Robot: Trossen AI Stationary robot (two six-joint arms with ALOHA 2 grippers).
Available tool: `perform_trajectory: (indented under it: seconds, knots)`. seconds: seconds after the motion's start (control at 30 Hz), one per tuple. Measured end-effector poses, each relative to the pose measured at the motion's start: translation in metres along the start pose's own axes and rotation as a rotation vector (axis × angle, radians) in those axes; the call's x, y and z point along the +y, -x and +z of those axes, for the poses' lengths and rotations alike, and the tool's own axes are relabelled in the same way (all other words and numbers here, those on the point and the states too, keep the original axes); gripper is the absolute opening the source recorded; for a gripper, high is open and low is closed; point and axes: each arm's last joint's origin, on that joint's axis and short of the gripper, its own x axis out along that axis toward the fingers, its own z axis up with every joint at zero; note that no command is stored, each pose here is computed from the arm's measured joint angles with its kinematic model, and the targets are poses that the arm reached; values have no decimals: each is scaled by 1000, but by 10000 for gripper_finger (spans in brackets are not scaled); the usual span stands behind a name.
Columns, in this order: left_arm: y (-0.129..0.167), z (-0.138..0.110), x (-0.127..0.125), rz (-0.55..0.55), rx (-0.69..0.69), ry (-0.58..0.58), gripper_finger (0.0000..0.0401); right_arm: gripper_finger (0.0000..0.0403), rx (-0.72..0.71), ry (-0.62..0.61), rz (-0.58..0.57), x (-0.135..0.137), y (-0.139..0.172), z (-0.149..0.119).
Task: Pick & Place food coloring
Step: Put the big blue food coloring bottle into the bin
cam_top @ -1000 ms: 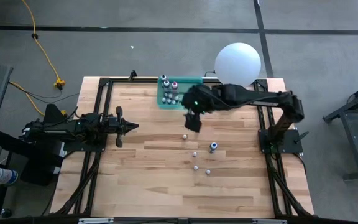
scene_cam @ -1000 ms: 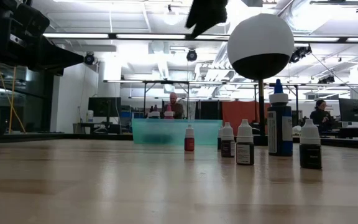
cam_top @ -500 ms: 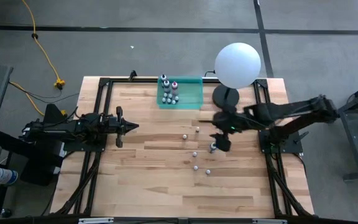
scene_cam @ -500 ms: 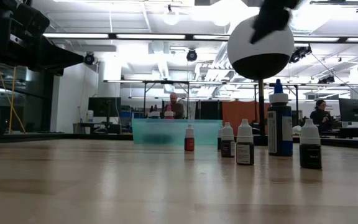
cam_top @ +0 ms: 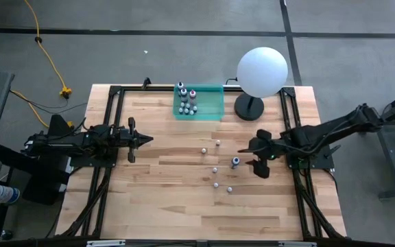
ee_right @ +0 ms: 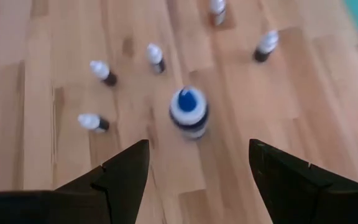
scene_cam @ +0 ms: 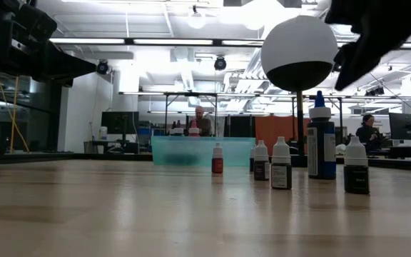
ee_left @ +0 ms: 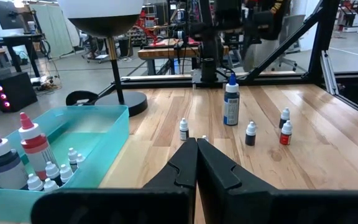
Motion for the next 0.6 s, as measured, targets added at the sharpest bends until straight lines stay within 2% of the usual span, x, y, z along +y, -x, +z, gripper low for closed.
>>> perform_trajectory:
  seconds: [0.13, 0.3, 0.6]
  knots:
    - [0, 0, 0, 0, 0, 0, 0, 263, 14, 56, 34, 2, -10, -3]
    - [0, 0, 0, 0, 0, 0, 0, 263, 29, 145, 12, 2, -22, 1]
    - [0, 0, 0, 0, 0, 0, 0, 263, 117, 255, 2, 5, -44, 24]
